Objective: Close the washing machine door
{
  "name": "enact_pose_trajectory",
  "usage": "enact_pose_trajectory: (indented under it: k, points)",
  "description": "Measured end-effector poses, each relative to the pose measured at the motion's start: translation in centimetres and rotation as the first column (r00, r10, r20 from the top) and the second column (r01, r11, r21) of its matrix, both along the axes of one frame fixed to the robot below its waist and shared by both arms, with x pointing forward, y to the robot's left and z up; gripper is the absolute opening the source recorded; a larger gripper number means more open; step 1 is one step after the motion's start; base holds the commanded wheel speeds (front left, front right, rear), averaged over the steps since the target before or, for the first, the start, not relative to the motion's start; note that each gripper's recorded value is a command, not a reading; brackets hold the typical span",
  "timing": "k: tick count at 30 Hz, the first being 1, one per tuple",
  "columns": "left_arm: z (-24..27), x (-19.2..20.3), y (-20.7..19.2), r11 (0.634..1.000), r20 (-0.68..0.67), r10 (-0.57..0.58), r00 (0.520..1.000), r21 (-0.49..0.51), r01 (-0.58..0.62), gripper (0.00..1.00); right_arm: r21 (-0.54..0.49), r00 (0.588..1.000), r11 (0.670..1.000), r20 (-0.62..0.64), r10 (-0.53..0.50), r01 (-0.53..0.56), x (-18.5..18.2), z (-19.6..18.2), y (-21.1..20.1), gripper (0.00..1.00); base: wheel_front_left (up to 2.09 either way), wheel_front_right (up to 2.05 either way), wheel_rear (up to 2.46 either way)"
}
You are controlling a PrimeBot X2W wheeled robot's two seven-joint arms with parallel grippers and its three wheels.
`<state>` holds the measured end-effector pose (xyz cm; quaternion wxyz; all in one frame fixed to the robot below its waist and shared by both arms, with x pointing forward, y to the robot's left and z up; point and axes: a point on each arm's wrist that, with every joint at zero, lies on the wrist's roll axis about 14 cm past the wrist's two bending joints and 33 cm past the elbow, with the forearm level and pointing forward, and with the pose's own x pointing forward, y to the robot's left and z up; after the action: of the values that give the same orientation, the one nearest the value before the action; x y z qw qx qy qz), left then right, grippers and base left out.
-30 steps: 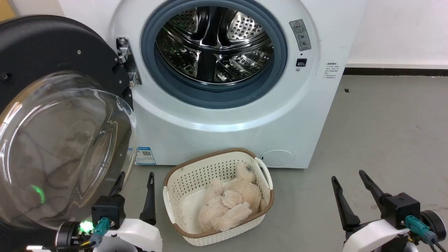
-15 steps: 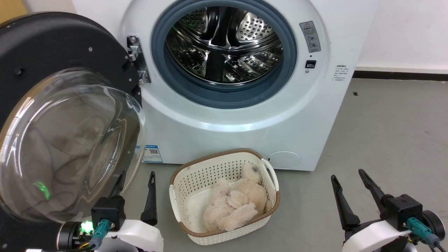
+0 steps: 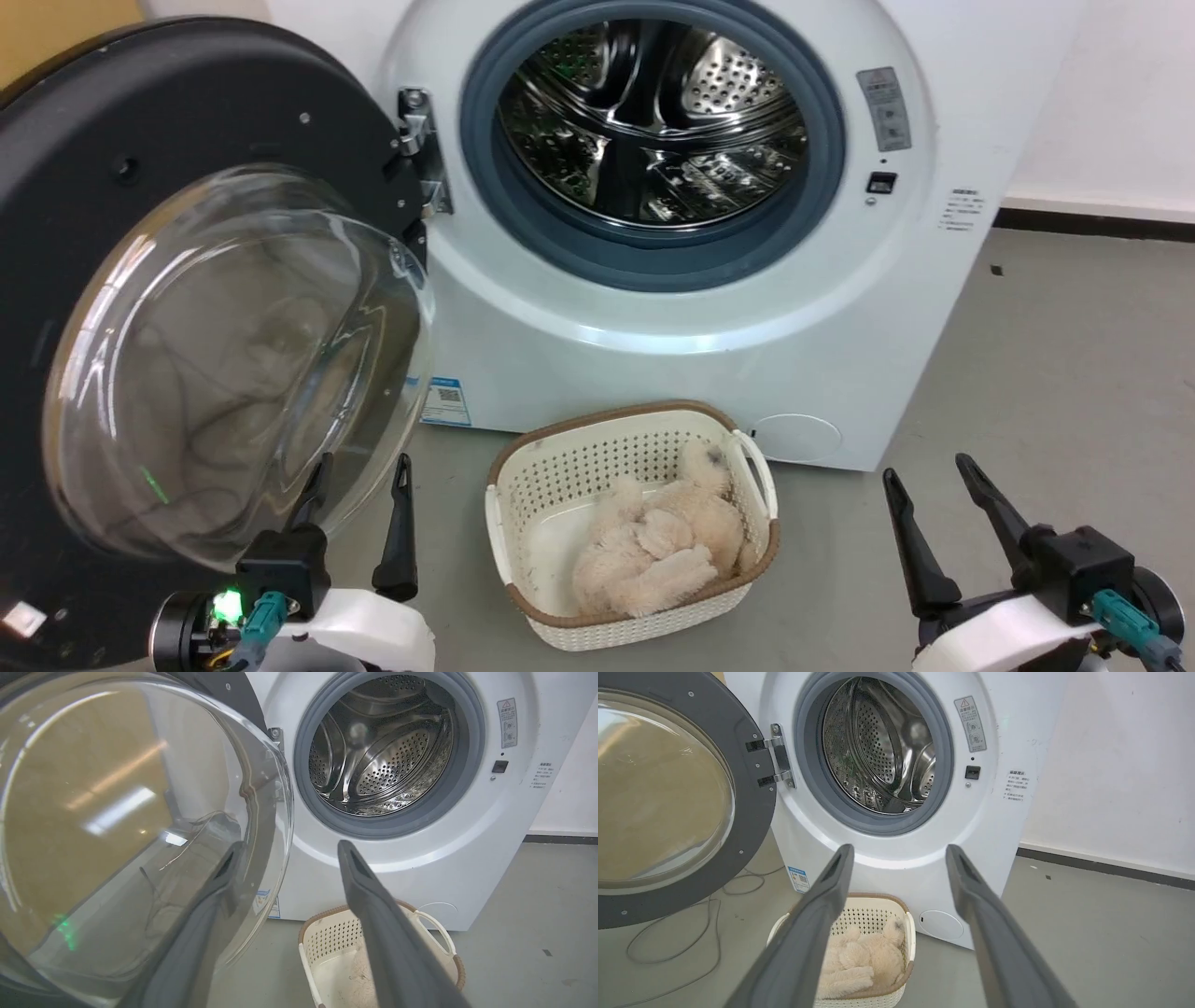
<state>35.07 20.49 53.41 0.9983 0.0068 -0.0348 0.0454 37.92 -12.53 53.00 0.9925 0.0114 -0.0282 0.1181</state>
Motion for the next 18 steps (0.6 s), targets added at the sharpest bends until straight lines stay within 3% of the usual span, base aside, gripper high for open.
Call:
enact_pose_trajectory:
  k: [18]
  points:
    - [0.2, -2.5, 3.0, 0.995, 0.027, 0.103, 0.994, -0.009, -0.103, 1.00, 0.025, 0.995, 0.995, 0.019, 0.098, -0.099, 0.7, 0.2, 3.4, 1.00, 0.00, 0.00, 0.00]
